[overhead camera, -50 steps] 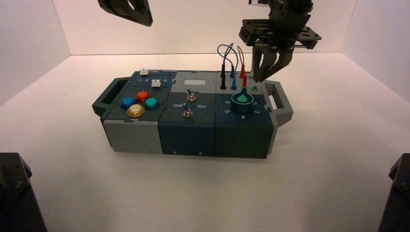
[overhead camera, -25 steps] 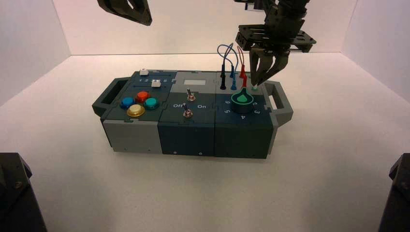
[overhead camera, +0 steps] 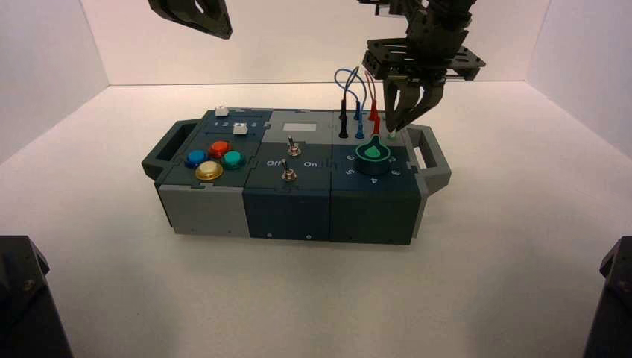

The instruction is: Insert the white wire.

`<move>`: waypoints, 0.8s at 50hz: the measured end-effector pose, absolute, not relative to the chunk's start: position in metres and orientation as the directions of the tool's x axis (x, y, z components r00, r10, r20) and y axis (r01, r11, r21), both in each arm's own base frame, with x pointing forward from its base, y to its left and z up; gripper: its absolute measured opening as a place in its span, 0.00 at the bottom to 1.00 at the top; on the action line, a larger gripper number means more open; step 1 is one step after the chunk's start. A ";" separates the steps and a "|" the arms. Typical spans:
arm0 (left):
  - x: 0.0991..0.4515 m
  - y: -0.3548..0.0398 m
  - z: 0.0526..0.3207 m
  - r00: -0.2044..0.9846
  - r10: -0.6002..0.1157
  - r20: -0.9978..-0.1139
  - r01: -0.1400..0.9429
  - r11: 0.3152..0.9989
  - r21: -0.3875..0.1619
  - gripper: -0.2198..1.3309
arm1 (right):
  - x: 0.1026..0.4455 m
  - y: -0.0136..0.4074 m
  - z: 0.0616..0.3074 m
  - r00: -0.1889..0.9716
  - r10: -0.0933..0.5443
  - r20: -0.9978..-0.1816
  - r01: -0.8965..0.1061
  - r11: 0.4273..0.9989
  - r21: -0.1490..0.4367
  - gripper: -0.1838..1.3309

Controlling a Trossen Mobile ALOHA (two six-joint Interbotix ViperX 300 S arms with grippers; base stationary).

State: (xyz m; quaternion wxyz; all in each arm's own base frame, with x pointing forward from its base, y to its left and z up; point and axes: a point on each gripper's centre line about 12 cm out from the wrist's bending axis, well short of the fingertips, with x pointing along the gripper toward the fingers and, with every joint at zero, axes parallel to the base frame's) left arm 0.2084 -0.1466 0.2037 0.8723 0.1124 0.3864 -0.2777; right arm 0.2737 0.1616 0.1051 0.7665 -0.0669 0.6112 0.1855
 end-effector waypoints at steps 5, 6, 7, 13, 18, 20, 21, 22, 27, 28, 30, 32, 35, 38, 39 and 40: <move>0.208 -0.146 0.204 0.548 -0.397 -0.737 0.570 0.821 -0.019 0.04 | 0.273 0.163 0.109 0.195 0.208 -0.958 -0.375 0.919 0.123 0.30; 0.209 -0.146 0.205 0.550 -0.398 -0.734 0.570 0.821 -0.019 0.04 | 0.273 0.163 0.110 0.198 0.209 -0.958 -0.376 0.918 0.123 0.30; 0.208 -0.146 0.205 0.550 -0.398 -0.734 0.571 0.821 -0.017 0.04 | 0.273 0.163 0.110 0.199 0.210 -0.957 -0.377 0.918 0.123 0.30; 0.208 -0.145 0.206 0.555 -0.400 -0.729 0.570 0.822 -0.017 0.04 | 0.272 0.164 0.118 0.220 0.220 -0.950 -0.385 0.915 0.123 0.42; 0.208 -0.145 0.207 0.557 -0.399 -0.728 0.567 0.824 -0.019 0.04 | 0.271 0.164 0.121 0.218 0.222 -0.950 -0.388 0.913 0.125 0.47; 0.208 -0.145 0.207 0.556 -0.398 -0.729 0.567 0.823 -0.017 0.04 | 0.270 0.164 0.122 0.214 0.221 -0.951 -0.388 0.913 0.125 0.47; 0.209 -0.145 0.207 0.557 -0.399 -0.728 0.567 0.823 -0.017 0.04 | 0.270 0.164 0.123 0.212 0.221 -0.952 -0.389 0.913 0.125 0.47; 0.209 -0.144 0.207 0.557 -0.397 -0.729 0.566 0.824 -0.017 0.04 | 0.269 0.163 0.123 0.209 0.219 -0.953 -0.390 0.912 0.124 0.47; 0.209 -0.144 0.207 0.558 -0.397 -0.728 0.565 0.825 -0.017 0.04 | 0.264 0.161 0.125 0.186 0.211 -0.960 -0.388 0.913 0.125 0.47; 0.209 -0.144 0.207 0.558 -0.398 -0.728 0.564 0.826 -0.019 0.04 | 0.262 0.160 0.125 0.177 0.207 -0.962 -0.387 0.914 0.126 0.47; 0.209 -0.144 0.207 0.560 -0.398 -0.727 0.563 0.826 -0.019 0.04 | 0.259 0.159 0.125 0.161 0.201 -0.966 -0.387 0.913 0.126 0.47; 0.209 -0.143 0.208 0.563 -0.397 -0.725 0.560 0.828 -0.019 0.04 | 0.253 0.157 0.125 0.141 0.195 -0.971 -0.386 0.914 0.127 0.47; 0.210 -0.142 0.208 0.565 -0.392 -0.726 0.556 0.831 -0.017 0.04 | 0.249 0.155 0.123 0.126 0.187 -0.974 -0.387 0.913 0.125 0.47; 0.211 -0.139 0.209 0.570 -0.388 -0.724 0.548 0.836 -0.017 0.04 | 0.244 0.153 0.124 0.123 0.187 -0.975 -0.386 0.914 0.127 0.47; 0.211 -0.140 0.208 0.569 -0.388 -0.725 0.548 0.836 -0.017 0.04 | 0.243 0.152 0.123 0.122 0.185 -0.975 -0.387 0.913 0.125 0.47; 0.212 -0.138 0.209 0.572 -0.386 -0.724 0.544 0.839 -0.017 0.04 | 0.243 0.152 0.124 0.123 0.186 -0.975 -0.387 0.913 0.125 0.47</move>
